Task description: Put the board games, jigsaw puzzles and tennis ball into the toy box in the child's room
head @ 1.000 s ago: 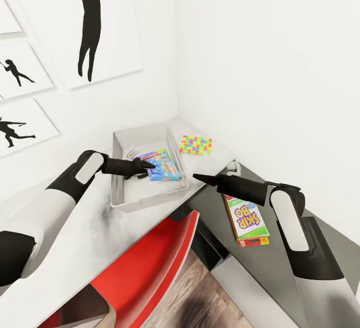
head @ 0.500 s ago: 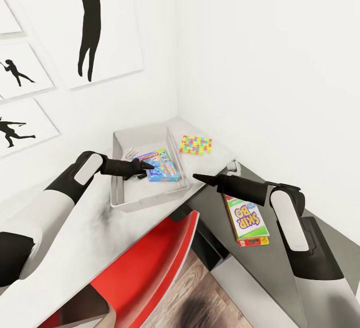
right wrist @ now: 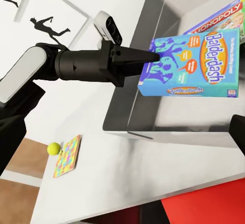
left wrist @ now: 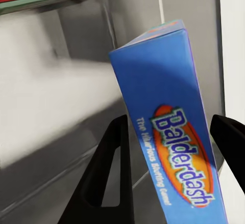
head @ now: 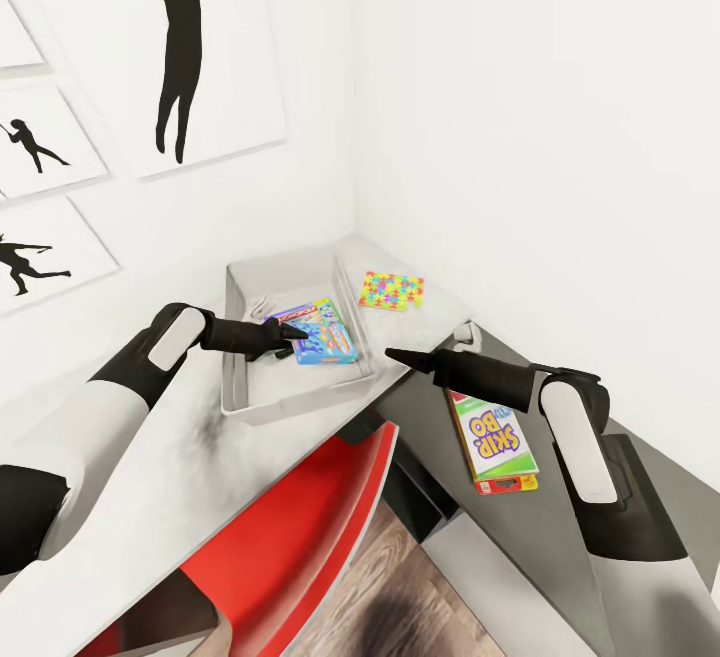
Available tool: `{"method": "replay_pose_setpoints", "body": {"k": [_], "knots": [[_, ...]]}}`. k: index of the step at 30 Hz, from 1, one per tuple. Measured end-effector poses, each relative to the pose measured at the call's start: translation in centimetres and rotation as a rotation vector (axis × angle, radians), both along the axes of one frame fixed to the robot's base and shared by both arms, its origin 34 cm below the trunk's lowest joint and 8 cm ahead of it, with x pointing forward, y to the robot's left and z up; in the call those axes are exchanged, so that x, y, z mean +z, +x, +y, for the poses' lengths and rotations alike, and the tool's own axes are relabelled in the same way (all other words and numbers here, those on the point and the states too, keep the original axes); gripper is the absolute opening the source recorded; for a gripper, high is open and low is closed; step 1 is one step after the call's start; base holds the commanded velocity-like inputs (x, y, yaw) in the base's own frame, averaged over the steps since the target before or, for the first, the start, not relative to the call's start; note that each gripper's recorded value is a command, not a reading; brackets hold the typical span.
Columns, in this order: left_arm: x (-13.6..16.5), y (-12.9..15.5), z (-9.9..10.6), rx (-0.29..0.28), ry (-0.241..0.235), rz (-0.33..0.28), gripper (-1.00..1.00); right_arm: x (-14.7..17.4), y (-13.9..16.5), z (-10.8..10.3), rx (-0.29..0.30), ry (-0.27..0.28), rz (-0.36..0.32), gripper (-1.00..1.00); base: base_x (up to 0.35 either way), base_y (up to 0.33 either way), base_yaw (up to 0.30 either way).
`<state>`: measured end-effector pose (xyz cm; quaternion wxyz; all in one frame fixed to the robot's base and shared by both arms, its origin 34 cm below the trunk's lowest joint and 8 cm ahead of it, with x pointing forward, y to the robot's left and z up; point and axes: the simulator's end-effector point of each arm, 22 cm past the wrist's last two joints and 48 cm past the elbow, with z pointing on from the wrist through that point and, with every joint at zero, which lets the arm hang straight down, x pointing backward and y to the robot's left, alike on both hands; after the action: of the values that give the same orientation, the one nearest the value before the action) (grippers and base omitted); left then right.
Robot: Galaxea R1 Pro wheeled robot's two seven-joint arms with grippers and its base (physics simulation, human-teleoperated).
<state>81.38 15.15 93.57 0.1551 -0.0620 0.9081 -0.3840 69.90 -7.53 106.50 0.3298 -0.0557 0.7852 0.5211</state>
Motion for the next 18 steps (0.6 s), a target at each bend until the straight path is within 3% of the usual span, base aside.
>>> {"method": "replay_pose_setpoints", "body": {"k": [18], "knots": [[-0.11,-0.01,0.01,0.0,0.0,0.002,-1.0,-0.1,0.04,-0.08,-0.001,-0.001,0.001,1.0,0.0,0.0,0.0]]}}
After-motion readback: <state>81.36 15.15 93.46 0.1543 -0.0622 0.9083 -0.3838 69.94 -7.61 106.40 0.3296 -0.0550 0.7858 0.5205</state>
